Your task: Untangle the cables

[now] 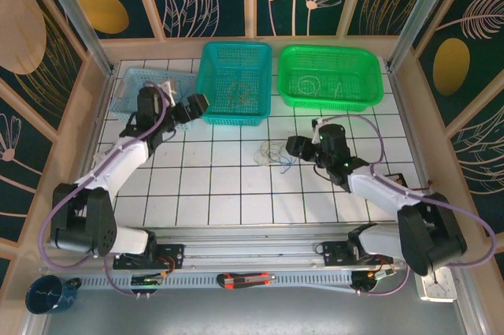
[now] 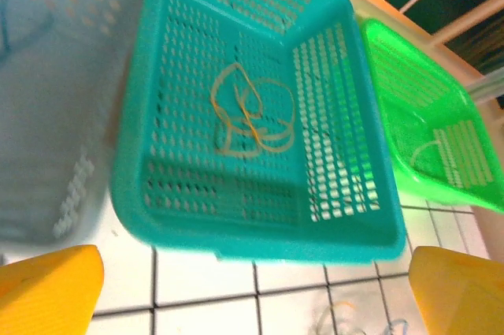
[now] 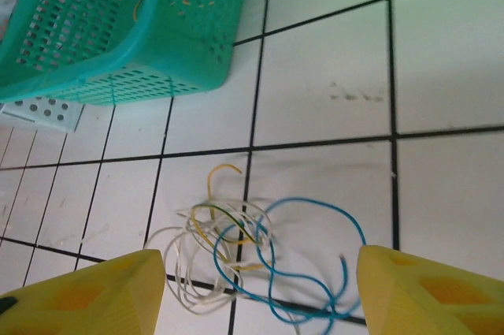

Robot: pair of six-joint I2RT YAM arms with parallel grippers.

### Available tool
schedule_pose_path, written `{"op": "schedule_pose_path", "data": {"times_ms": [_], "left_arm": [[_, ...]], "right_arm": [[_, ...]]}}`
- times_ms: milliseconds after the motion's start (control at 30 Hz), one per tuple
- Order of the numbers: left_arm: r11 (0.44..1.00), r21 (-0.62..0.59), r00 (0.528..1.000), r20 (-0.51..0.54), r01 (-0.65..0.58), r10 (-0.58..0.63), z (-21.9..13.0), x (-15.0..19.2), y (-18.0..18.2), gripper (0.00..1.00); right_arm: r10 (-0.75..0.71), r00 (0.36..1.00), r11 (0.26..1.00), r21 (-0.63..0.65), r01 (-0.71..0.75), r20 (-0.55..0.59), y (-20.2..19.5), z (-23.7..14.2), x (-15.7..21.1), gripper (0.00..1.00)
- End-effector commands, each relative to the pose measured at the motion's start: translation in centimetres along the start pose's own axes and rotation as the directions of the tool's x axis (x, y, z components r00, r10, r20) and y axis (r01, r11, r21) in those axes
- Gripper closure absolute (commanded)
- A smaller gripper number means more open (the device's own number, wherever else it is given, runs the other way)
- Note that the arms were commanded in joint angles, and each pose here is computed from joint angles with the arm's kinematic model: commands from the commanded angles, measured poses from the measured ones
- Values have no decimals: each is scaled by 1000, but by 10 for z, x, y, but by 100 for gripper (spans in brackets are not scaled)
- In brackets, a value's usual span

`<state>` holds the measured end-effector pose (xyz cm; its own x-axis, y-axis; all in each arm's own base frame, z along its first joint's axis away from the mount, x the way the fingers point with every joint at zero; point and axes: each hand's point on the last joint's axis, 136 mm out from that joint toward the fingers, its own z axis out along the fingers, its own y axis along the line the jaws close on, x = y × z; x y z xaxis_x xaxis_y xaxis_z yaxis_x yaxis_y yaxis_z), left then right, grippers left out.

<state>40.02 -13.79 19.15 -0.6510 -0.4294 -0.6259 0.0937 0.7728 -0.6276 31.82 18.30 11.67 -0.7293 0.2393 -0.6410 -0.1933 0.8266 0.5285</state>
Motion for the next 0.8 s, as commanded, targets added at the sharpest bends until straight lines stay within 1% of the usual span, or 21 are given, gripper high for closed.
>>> {"op": "schedule_pose_path", "data": {"times_ms": [0, 100, 200, 367, 567, 767], "left_arm": [[991, 113, 997, 24, 73, -76, -2, 13, -33, 1], [985, 140, 995, 2, 100, -101, 2, 36, -43, 1], [982, 142, 992, -17, 128, -127, 5, 49, -40, 1], [984, 136, 993, -16, 117, -116, 6, 48, -39, 1], [984, 141, 994, -14, 105, -104, 9, 44, -43, 1], [982, 154, 994, -25, 112, -109, 15, 45, -45, 1]], "right_arm": [[-76, 997, 995, -62, 74, -33, 14, 13, -8, 36], [-89, 995, 993, -75, 85, -54, 18, 30, -11, 36], [-96, 992, 991, -100, 87, -84, 20, 48, -11, 37], [-103, 982, 983, -166, 76, -161, 28, 71, 9, 42], [-132, 972, 974, -208, 91, -194, 47, 66, 31, 45], [-162, 966, 975, -183, 126, -201, 55, 58, 46, 48]]}}
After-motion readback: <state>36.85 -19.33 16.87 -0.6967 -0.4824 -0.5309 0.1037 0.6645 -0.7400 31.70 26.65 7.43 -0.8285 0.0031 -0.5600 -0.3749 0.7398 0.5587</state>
